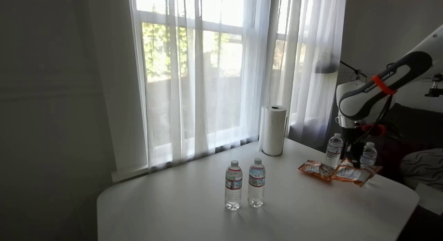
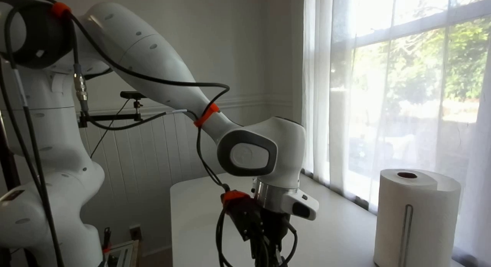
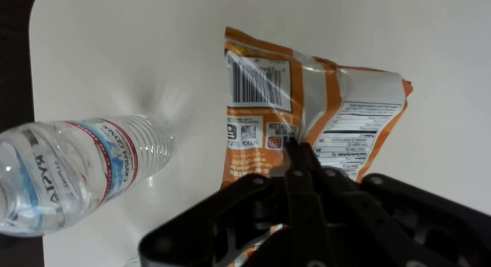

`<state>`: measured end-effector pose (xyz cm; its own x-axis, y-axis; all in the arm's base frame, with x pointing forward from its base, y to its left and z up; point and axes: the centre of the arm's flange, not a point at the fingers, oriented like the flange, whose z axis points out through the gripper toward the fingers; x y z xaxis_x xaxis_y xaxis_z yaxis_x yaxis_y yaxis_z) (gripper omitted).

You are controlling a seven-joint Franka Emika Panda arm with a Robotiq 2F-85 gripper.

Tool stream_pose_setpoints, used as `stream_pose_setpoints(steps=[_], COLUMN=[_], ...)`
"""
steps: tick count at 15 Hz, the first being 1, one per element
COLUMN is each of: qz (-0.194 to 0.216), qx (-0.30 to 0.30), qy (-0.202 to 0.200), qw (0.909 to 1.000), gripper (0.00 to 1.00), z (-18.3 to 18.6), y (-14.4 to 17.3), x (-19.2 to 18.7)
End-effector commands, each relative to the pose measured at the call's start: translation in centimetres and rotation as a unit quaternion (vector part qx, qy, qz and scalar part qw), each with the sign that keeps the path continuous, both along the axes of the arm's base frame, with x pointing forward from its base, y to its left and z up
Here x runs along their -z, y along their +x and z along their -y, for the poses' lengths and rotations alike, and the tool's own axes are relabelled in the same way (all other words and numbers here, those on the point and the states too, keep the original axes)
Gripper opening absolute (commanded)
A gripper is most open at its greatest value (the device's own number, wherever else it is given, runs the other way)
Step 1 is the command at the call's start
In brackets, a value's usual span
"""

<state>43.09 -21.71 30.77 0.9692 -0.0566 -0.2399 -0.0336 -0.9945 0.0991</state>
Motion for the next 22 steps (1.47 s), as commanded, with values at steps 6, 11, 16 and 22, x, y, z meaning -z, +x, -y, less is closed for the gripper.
stream_pose_setpoints(steps=[6,11,16,22], qz=[-0.013,-0.008,0.000,0.011], qx=[-0.011,-0.006,-0.011,-0.017], qy=[-0.006,0.000,-0.002,-0.004], qw=[0.9998,1.0000,0.9999,0.9998], gripper=[0.00,0.00,0.40,0.81], z=[2.5,3.5,3.3,2.0], y=[-2.0,-1.7,-1.3,-1.4], x=[2.3,3.9,4.9,2.9])
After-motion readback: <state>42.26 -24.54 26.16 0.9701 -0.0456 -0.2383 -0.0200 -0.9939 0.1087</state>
